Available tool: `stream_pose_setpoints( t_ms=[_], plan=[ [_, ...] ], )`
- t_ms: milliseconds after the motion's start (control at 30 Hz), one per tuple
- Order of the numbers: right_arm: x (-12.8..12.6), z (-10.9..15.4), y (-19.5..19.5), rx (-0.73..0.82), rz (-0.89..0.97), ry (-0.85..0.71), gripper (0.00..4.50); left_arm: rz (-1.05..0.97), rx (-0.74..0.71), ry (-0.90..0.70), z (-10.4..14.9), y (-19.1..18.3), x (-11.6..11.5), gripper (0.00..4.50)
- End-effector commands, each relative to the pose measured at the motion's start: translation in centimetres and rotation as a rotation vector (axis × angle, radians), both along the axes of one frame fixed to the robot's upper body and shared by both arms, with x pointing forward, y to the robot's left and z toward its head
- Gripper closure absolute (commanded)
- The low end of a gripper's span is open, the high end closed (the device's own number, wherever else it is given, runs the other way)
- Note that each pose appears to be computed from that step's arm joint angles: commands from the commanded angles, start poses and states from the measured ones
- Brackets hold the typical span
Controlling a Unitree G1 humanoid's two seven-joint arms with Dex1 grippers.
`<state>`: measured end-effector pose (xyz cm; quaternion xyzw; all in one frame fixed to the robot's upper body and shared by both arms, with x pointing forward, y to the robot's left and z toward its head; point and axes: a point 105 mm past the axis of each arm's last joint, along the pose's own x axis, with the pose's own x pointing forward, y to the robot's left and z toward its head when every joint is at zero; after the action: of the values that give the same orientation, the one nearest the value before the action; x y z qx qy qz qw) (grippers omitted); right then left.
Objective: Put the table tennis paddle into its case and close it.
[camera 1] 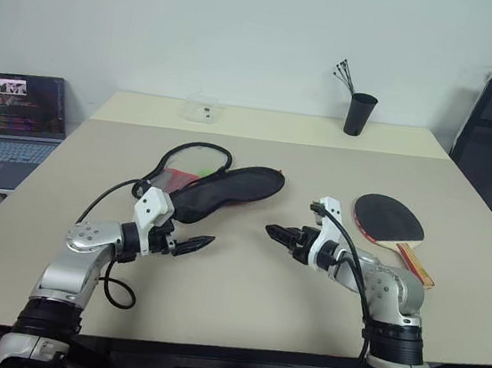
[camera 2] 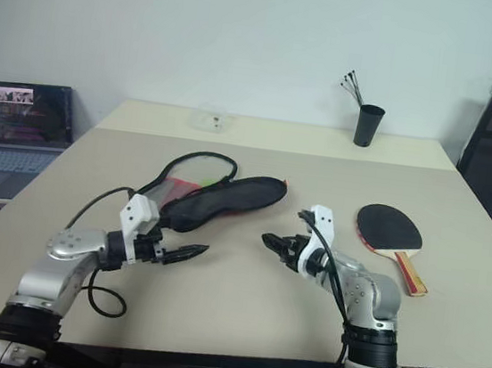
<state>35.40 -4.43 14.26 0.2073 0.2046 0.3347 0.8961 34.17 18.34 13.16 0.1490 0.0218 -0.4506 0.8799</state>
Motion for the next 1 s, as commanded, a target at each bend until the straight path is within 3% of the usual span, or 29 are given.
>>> stream_pose_setpoints(
  t_ms=[33, 567, 933, 1000],
  plan=[
    [-0.3, 1.9, 0.8, 0.046, 0.027, -0.04, 1.25, -0.021, -0.003, -0.022, 0.3, -0.7, 0.4, 0.63],
    [0.1, 2.6, 1.5, 0.026, 0.047, -0.072, 1.25, -0.085, 0.016, 0.094, -3.6, -2.3, 0.7, 0.63],
    [-1.9, 3.1, -2.6, -0.054, 0.092, -0.114, 1.29, -0.079, 0.027, 0.07, -3.1, -2.5, 1.3, 4.36],
    [-2.0, 3.3, -3.9, -0.076, 0.079, -0.12, 1.29, -0.104, 0.021, 0.078, -2.9, -3.3, 1.0, 4.46]
  ],
)
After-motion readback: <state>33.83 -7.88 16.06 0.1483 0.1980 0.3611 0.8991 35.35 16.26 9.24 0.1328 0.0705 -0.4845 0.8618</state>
